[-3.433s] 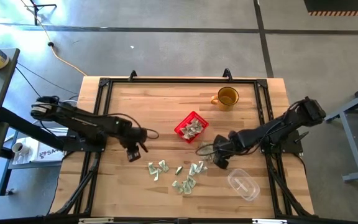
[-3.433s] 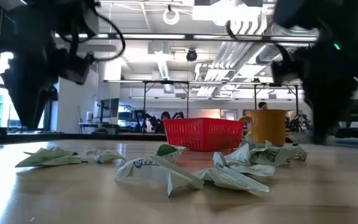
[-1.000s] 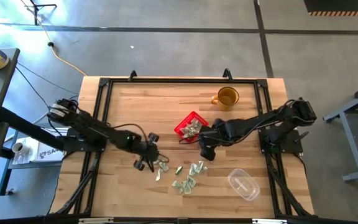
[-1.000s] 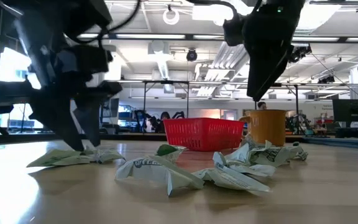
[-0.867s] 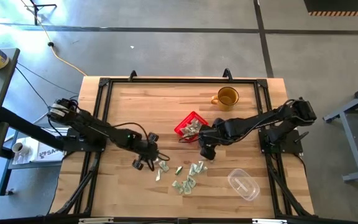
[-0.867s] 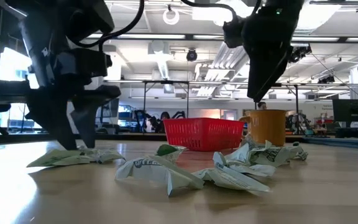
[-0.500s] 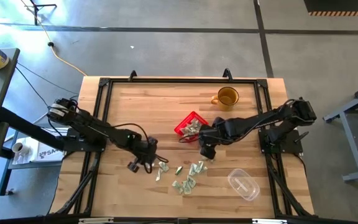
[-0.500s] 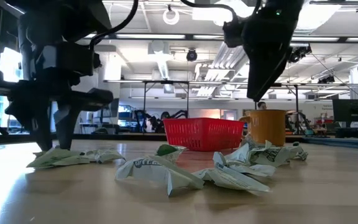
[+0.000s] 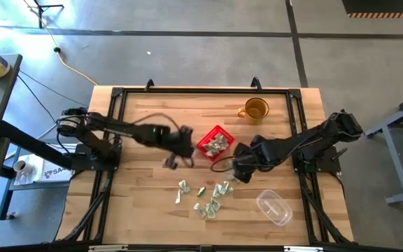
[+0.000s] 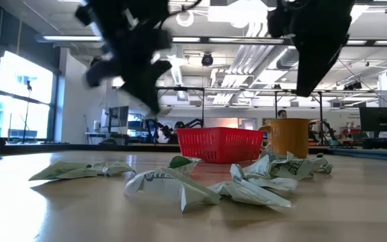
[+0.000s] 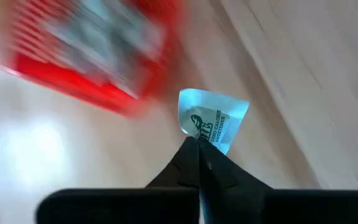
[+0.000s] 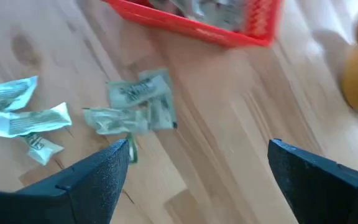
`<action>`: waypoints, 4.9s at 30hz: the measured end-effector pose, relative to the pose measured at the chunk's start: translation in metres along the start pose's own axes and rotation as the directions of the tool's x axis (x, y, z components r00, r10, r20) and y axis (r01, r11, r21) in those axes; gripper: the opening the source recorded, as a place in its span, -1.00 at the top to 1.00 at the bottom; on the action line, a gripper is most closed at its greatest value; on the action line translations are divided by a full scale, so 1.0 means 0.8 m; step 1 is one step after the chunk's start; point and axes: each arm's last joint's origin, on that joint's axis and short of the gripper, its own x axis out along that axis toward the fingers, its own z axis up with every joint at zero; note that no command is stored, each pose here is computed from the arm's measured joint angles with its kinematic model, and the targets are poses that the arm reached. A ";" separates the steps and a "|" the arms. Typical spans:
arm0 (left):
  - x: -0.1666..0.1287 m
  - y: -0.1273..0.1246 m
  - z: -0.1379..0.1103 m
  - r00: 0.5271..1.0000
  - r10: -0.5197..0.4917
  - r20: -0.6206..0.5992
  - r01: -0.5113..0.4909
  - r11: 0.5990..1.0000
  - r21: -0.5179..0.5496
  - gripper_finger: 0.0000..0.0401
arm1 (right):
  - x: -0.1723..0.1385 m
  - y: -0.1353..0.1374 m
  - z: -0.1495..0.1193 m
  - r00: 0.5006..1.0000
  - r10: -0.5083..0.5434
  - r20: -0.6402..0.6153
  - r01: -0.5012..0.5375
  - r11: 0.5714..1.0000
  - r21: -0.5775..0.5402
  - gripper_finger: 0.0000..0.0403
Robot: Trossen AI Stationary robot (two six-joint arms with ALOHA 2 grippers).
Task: Pick and place items into bin
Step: Put the white stevia packet into the red bin
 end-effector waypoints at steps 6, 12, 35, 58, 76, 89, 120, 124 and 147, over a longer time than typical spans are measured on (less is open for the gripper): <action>-0.028 0.105 0.042 0.946 0.165 0.279 -0.141 0.984 -0.106 0.84 | -0.020 0.002 -0.024 0.998 -0.065 0.023 0.062 0.990 0.123 -0.79; 0.044 0.134 0.040 0.957 -0.113 0.269 0.180 0.954 -0.240 0.75 | -0.023 0.008 -0.030 0.997 -0.061 0.042 0.055 0.988 0.143 -0.78; -0.012 0.043 -0.010 0.882 -0.454 -0.129 0.232 0.655 -0.719 -0.07 | -0.015 0.001 -0.013 0.999 -0.030 0.041 0.028 0.999 0.036 -0.76; 0.037 -0.131 0.022 0.957 -0.264 0.119 0.269 0.963 -0.024 -0.08 | -0.010 0.004 0.012 0.988 0.131 0.076 -0.128 0.991 -0.044 -0.74; 0.045 -0.088 0.025 0.978 -0.207 -0.014 0.205 0.975 -0.081 0.88 | -0.009 0.000 0.011 0.993 0.078 0.083 -0.075 0.996 -0.039 -0.73; 0.014 0.094 0.036 0.987 0.064 0.146 0.003 0.910 -0.414 0.87 | -0.004 -0.008 -0.019 0.998 -0.062 0.009 0.063 0.986 -0.157 -0.73; -0.048 0.018 -0.007 0.959 -0.282 0.036 0.238 0.729 -0.642 0.15 | 0.123 -0.051 -0.038 0.961 0.259 0.101 -0.265 0.963 0.044 -0.65; -0.050 0.002 -0.028 0.957 -0.291 0.007 0.203 0.650 -0.733 0.20 | 0.132 -0.049 -0.031 0.937 0.339 0.083 -0.341 0.940 0.004 -0.48; -0.072 -0.087 -0.064 0.966 -0.253 -0.047 0.090 0.503 -0.860 0.21 | 0.056 -0.036 0.058 0.980 0.164 0.115 -0.158 0.986 -0.061 0.97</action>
